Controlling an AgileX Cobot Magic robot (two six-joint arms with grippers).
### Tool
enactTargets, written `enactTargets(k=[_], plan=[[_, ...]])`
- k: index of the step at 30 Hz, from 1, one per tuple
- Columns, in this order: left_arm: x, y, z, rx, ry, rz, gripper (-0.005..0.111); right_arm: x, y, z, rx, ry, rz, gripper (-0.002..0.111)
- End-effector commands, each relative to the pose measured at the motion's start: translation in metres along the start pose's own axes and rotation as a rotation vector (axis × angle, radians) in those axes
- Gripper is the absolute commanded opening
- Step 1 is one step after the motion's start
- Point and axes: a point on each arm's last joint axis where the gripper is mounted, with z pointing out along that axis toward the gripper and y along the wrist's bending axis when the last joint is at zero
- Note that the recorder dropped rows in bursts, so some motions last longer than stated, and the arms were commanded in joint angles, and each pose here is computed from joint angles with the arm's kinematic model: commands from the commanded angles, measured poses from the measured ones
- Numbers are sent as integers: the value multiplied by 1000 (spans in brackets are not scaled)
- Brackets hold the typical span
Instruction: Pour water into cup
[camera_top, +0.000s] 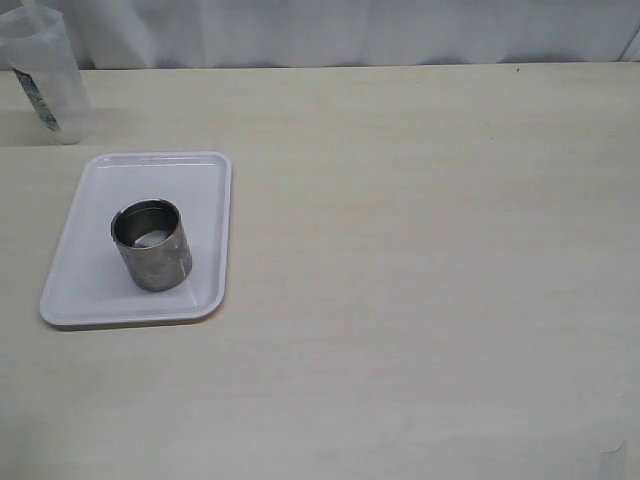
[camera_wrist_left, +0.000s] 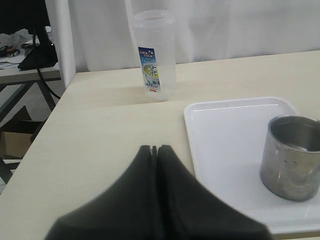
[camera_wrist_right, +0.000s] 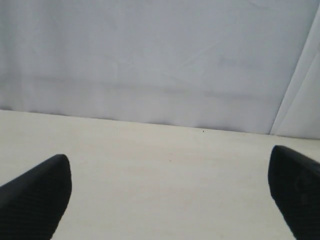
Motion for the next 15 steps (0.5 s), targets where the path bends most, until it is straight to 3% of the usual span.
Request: enactTargets(k=[1, 15], plan=[[-1, 0, 0, 4, -19, 0, 0, 8, 0, 0, 4, 71, -22, 110], [-1, 0, 0, 4, -19, 0, 0, 14, 0, -1, 5, 148, -19, 110]])
